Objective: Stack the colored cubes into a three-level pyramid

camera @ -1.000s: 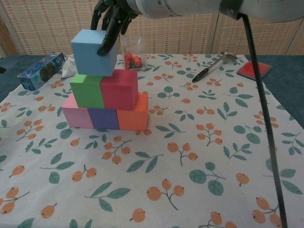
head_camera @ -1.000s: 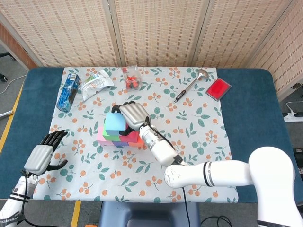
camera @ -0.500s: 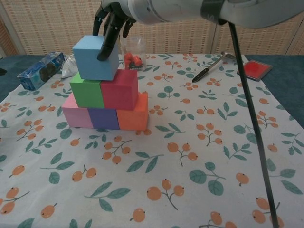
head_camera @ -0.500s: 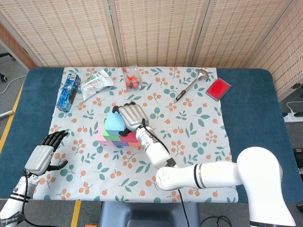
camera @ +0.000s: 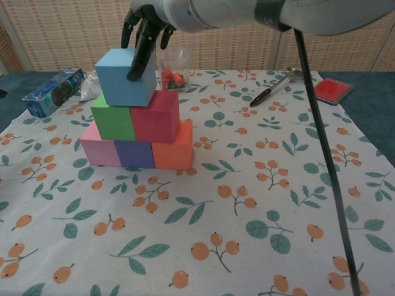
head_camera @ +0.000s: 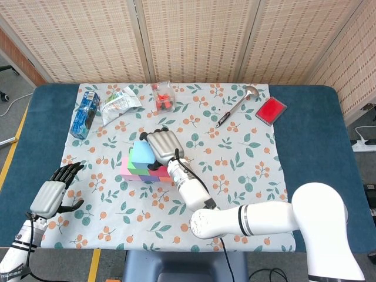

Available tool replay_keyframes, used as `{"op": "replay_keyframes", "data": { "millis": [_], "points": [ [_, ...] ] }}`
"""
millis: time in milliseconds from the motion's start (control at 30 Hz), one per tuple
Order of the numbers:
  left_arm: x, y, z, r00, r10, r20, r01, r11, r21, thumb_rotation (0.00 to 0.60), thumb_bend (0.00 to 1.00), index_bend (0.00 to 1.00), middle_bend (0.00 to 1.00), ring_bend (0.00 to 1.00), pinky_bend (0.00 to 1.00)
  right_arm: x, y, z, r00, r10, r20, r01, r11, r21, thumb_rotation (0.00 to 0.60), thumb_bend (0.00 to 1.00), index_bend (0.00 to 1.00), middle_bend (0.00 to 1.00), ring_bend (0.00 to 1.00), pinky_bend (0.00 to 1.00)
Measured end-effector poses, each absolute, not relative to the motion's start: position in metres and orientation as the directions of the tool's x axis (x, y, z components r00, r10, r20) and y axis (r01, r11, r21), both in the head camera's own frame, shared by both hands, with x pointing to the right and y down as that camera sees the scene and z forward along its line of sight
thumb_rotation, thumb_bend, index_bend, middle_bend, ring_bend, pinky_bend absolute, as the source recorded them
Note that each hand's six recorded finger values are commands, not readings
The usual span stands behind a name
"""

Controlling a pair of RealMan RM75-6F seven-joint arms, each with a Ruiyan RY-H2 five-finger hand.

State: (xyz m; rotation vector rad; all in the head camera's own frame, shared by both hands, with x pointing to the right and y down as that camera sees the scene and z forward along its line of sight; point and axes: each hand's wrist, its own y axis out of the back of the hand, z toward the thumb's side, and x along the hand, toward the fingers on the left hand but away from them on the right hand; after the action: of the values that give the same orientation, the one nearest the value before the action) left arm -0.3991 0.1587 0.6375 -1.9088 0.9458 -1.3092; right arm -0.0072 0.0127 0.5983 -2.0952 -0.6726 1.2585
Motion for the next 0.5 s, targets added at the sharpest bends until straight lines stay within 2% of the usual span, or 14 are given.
{"op": "replay_keyframes", "data": {
  "millis": [500],
  "points": [
    [-0.4009, 0.1594, 0.6382, 0.246, -0.834, 0.495, -0.212, -0.544, -0.812, 0.6, 0.25, 0.07, 0.03, 0.0, 0.09, -0.008, 0.0139, 0.6006, 0.421, 0.683, -0.597, 0.108, -0.691, -0.715, 0.6, 0.2, 0.23, 0.4, 0.18, 0.15]
  ]
}}
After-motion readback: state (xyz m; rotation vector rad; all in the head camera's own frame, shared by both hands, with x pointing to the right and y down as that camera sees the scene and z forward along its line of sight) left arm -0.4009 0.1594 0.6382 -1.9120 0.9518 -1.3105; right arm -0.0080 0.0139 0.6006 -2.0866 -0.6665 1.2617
